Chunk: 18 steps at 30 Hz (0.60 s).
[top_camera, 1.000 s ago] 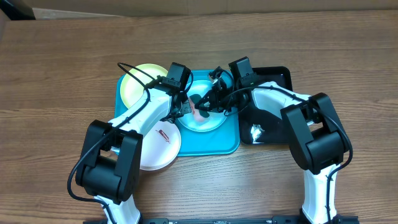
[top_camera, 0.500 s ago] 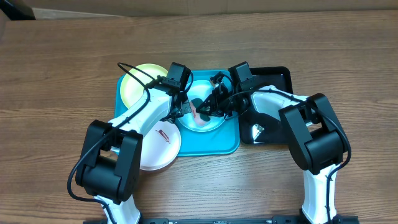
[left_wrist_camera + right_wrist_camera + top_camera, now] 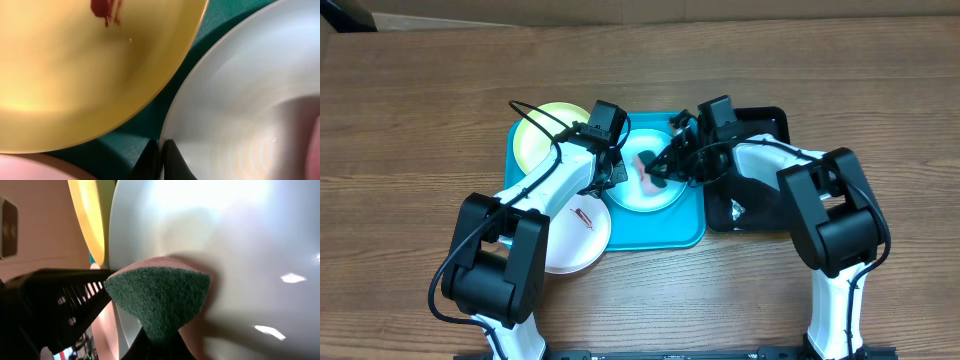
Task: Clean dirty plates on tray and stack at the side
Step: 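Bring the sponge back to the light-blue plate and scrub the smear, then lower the sponge into the black tray and release it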
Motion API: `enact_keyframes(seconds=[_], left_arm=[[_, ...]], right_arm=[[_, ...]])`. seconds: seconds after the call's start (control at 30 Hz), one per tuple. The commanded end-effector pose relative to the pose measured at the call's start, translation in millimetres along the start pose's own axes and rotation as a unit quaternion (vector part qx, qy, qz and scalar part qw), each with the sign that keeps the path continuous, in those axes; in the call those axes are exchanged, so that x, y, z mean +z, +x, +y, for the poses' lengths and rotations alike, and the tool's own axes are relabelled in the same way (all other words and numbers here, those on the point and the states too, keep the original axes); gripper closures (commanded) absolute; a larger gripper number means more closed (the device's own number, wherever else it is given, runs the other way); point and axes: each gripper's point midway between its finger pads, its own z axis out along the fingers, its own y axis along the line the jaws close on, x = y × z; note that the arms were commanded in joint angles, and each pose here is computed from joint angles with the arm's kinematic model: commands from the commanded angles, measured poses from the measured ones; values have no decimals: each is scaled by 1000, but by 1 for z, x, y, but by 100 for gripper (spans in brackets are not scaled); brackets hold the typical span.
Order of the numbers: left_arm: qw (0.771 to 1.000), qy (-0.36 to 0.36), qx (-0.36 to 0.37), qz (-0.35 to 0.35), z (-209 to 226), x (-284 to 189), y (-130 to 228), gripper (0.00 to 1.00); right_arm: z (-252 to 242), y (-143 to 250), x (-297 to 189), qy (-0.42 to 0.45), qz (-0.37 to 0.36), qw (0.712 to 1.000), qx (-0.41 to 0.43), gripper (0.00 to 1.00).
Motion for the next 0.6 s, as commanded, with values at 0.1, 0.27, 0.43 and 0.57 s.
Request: enact_keyframes(seconds=[0.1,0.27,0.43,0.57], left_arm=[[1000,-11,4,-7,6,0,-2,96],[1000,-11,4,-7,6,0,-2,96],[1000,-11,4,-7,6,0,-2,96],[1000,-11,4,-6,6,0,-2,96]], right_arm=[[46,-23,-36,-64,-23,996,-62,96],[80,-19,-50,-110,-11,990,-88,96],[108,-18,-71,-115,-28,986,-113,96],[107,-30,-97,-72,-74,989,-104,96]])
